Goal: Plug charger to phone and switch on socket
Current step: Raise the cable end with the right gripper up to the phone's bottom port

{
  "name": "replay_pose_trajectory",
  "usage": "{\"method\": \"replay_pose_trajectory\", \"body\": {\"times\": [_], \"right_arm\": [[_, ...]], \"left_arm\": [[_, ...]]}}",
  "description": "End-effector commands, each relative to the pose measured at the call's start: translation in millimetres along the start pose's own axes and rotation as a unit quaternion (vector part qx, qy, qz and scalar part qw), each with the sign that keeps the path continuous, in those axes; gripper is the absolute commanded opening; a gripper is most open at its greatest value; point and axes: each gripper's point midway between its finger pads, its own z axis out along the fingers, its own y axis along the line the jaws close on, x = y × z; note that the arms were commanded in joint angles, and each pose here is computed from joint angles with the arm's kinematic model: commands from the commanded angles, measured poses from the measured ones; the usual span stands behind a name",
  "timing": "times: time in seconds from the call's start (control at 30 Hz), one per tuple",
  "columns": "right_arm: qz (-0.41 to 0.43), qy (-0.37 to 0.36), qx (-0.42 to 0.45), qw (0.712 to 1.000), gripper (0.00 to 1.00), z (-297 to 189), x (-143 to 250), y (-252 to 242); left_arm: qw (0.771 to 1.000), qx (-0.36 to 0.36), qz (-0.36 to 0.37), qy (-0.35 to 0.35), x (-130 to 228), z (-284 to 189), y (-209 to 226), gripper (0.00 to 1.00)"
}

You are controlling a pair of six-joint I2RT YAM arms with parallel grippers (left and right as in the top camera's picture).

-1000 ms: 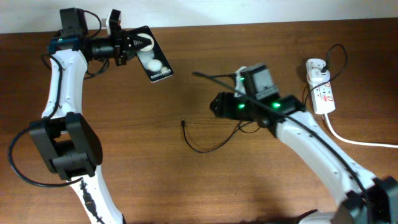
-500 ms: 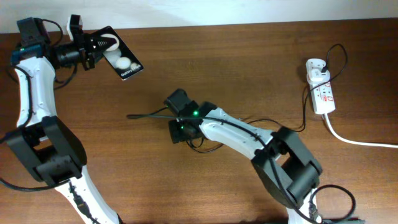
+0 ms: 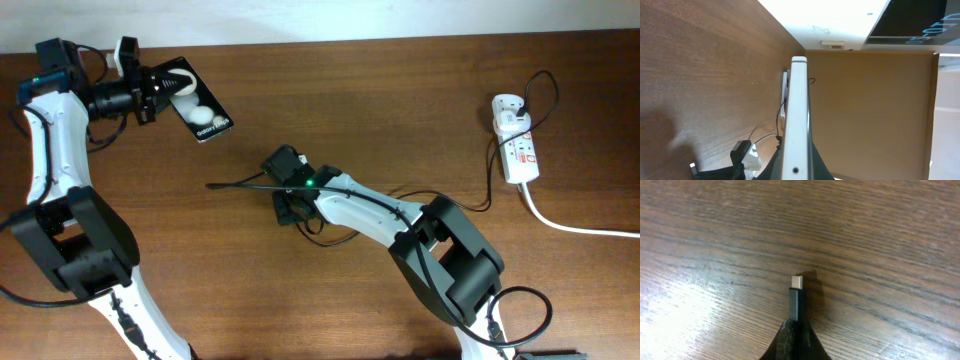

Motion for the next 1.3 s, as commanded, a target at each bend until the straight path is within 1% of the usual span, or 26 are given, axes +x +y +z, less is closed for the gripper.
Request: {"method": "replay_pose_trajectory", "body": {"times": [0.0,0.03,0.1,0.13,0.17,0.27,0.3,0.37,0.43,0.47,0.57,0.63,0.7,0.77,0.8,0.93,1.0,1.07,1.17,1.27], "right_arm": [[0.009,0.015,-0.036,0.999,0.04,-12,-10,-11],[-0.003,0.013,-0.071,0.997,0.04,-26,-17,-8],[-0.053,-0.012,-0.179,0.982,0.04,-79,-38,5],[-0.071,-0.04,-0.222,0.972,0.04,-116,-50,8],[-0.069,-0.072,-0.239,0.966,0.04,-151,-62,4],[-0.07,-0.145,-0.275,0.948,0.04,-232,-76,-7],[-0.059,-0.173,-0.268,0.946,0.04,-268,-74,-23],[-0.042,-0.188,-0.265,0.945,0.04,-301,-64,-41],[-0.021,-0.192,-0.273,0.942,0.04,-328,-49,-56],[-0.013,-0.197,-0.272,0.942,0.04,-337,-43,-62],[-0.003,-0.197,-0.279,0.94,0.04,-339,-21,-67],[0.031,-0.187,-0.295,0.937,0.04,-325,-11,-67],[0.064,-0.174,-0.305,0.934,0.04,-302,-8,-69],[0.064,-0.172,-0.32,0.929,0.04,-289,-7,-51],[0.079,-0.167,-0.306,0.934,0.04,-277,-7,-39],[0.088,-0.152,-0.3,0.938,0.04,-259,-6,-10],[0.088,-0.143,-0.303,0.938,0.04,-246,-7,4],[0.11,-0.137,-0.288,0.941,0.04,-235,-9,2],[0.124,-0.157,-0.281,0.939,0.04,-235,-19,-1],[0.119,-0.178,-0.287,0.934,0.04,-241,-27,1]], "left_arm": [[1.0,0.015,0.02,0.01,6,4,-12,0.0],[0.999,0.016,0.024,0.015,8,8,-13,0.0],[0.999,0.017,0.033,0.031,16,22,-17,0.0],[0.998,0.018,0.036,0.043,21,32,-20,0.0],[0.998,0.02,0.04,0.055,27,42,-23,0.0],[0.995,0.027,0.06,0.078,39,61,-30,0.0],[0.993,0.03,0.068,0.086,44,67,-33,0.0],[0.992,0.033,0.072,0.095,49,74,-35,0.0],[0.984,0.085,0.108,0.112,59,79,-53,0.0],[0.982,0.096,0.109,0.12,64,83,-58,0.0],[0.979,0.103,0.114,0.137,75,95,-63,0.0],[0.976,0.111,0.115,0.15,83,103,-68,0.0],[0.97,0.139,0.112,0.168,93,110,-80,0.0],[0.963,0.153,0.112,0.191,109,123,-89,0.0],[0.962,0.154,0.102,0.203,116,129,-91,0.0],[0.957,0.157,0.104,0.222,130,142,-96,0.0],[0.954,0.159,0.115,0.226,133,146,-97,0.0],[0.953,0.161,0.123,0.225,132,147,-97,0.0],[0.951,0.164,0.14,0.22,127,147,-99,0.0],[0.955,0.157,0.114,0.223,116,150,-105,0.0]]}}
